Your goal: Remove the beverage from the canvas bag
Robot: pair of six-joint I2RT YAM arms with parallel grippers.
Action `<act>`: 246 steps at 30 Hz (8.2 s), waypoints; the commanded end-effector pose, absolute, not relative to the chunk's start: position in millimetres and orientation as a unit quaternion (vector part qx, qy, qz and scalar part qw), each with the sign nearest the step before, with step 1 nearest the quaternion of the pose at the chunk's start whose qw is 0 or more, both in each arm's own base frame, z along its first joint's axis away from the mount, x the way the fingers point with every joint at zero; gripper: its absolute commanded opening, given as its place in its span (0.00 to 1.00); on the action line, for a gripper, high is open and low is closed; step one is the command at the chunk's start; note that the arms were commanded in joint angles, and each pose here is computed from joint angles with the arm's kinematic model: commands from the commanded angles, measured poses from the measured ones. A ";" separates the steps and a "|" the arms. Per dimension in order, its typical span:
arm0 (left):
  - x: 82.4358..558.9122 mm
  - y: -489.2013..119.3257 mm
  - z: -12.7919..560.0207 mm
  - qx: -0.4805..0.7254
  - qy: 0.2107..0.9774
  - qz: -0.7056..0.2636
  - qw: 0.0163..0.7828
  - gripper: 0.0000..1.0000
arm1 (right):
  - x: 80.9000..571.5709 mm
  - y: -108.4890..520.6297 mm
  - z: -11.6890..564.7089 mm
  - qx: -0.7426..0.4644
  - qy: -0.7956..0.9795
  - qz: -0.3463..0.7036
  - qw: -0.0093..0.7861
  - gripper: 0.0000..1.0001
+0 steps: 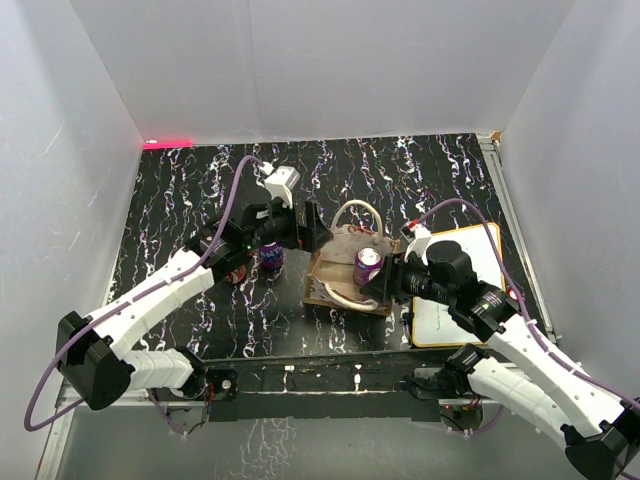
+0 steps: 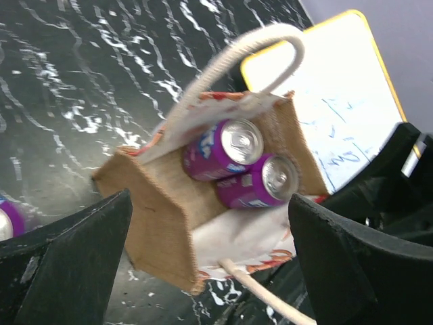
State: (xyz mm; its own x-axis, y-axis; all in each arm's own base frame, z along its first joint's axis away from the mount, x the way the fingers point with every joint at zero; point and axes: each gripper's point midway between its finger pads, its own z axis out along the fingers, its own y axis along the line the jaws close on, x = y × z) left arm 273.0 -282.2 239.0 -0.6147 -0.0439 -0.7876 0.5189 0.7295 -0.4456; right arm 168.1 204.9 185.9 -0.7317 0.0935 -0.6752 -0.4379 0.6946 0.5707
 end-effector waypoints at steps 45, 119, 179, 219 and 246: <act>279.5 -400.0 125.0 0.062 0.908 -0.083 0.406 0.97 | 172.1 95.1 291.5 0.077 0.782 0.268 0.558 0.98; 256.9 -253.0 386.4 0.069 0.722 -0.145 0.673 0.05 | 186.4 105.2 273.0 0.071 0.812 0.241 0.526 0.98; 286.9 -150.6 108.9 -0.116 0.865 0.047 0.485 0.39 | 192.2 112.4 261.8 0.061 0.829 0.230 0.506 0.98; 227.5 -320.9 257.9 0.167 0.781 -0.405 0.445 0.97 | 175.4 149.2 204.4 0.026 0.875 0.278 0.396 0.98; 202.3 -405.6 171.8 0.300 0.830 -0.299 0.363 0.97 | 158.4 148.9 128.9 0.121 0.896 0.287 0.317 0.21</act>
